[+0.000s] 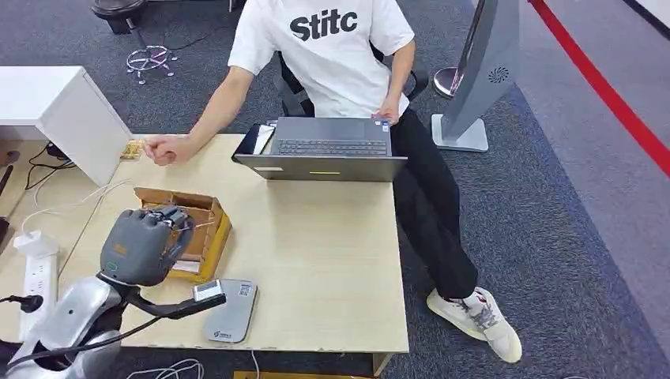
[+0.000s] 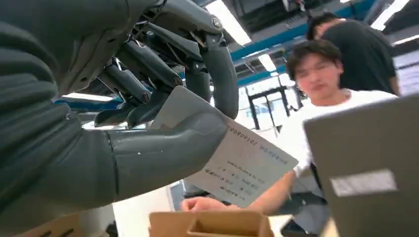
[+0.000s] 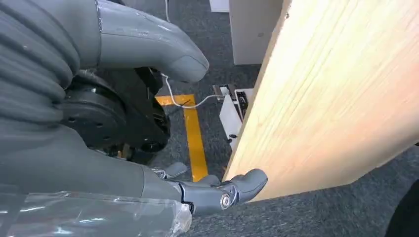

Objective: Pass the card to the sensor for recognition and then transmit it.

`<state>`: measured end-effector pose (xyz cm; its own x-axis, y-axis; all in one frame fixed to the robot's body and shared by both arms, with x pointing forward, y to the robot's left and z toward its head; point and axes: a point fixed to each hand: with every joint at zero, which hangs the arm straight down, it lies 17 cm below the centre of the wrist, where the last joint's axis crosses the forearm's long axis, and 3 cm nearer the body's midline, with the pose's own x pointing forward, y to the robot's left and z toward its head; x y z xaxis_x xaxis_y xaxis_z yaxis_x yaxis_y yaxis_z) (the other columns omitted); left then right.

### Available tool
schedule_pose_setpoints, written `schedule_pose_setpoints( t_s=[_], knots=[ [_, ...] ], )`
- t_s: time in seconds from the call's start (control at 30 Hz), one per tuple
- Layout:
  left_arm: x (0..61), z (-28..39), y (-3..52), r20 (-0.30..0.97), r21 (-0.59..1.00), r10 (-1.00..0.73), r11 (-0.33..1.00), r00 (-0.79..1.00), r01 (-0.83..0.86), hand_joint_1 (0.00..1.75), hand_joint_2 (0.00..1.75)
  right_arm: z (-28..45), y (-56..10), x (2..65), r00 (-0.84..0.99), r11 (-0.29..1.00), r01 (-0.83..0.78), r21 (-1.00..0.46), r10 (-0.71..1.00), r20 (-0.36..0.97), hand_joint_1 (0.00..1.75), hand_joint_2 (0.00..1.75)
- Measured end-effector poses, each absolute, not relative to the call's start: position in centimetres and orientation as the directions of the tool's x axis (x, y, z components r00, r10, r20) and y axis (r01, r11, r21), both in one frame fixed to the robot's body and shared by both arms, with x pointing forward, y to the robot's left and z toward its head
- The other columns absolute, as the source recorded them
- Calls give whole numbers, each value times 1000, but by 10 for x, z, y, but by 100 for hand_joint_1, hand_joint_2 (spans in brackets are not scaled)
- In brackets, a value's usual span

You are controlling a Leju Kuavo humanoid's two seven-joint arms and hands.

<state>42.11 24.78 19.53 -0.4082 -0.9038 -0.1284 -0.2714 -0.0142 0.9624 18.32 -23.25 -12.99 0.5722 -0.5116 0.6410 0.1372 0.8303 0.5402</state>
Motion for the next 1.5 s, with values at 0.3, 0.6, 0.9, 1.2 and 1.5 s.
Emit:
schedule_pose_setpoints(
  t_s=[0.3,0.6,0.9,1.2,1.5],
  knots=[
    [406,137,211,-137,986,-860,-73,-491,-147,175,175,-125,-231,192,559,821,127,557,-523,643,0,175],
    [394,97,196,-138,990,-837,-117,-529,-74,175,175,-125,-228,196,565,822,107,559,-513,646,0,175],
    [388,78,193,-162,985,-821,-164,-547,-46,175,175,-125,-227,198,564,818,105,566,-517,643,0,175],
    [380,59,193,-170,980,-807,-199,-565,-11,175,175,-125,-227,200,560,810,111,575,-529,637,0,175],
    [387,60,204,-180,978,-822,-209,-540,-9,175,175,-126,-227,199,561,809,115,576,-532,635,0,175]
  ],
)
